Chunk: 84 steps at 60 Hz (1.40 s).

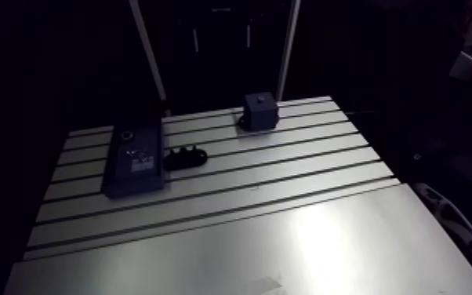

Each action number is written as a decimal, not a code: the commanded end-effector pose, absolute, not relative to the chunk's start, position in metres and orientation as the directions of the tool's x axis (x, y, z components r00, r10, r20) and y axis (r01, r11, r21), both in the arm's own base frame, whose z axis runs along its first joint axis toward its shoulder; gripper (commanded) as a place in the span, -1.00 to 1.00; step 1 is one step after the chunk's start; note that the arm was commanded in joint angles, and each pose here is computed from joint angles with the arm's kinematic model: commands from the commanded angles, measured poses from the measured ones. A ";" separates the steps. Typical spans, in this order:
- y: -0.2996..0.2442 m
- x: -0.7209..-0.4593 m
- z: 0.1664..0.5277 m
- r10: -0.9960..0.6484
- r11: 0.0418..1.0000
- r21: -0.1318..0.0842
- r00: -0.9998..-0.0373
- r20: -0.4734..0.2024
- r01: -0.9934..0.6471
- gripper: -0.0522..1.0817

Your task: Pick up the M10 bolt and insert it into the hole until fully seated.

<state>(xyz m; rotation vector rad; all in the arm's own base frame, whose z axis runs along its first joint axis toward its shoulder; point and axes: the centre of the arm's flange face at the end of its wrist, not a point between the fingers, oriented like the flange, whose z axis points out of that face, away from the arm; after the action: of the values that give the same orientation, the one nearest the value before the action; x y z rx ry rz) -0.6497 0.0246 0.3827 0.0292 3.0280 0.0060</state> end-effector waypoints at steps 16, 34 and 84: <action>-0.012 -0.589 0.425 -0.038 0.999 0.015 -0.997 -0.071 -0.039 -0.90; -0.015 -0.574 0.430 -0.073 0.997 0.011 -0.995 -0.067 -0.074 -0.90; -0.022 -0.570 0.456 -0.022 1.000 0.007 -1.000 -0.016 -0.022 -0.90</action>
<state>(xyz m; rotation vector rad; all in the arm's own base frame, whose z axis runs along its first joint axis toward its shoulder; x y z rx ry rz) -0.5704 -0.0218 0.4528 -0.0596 3.1200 0.0133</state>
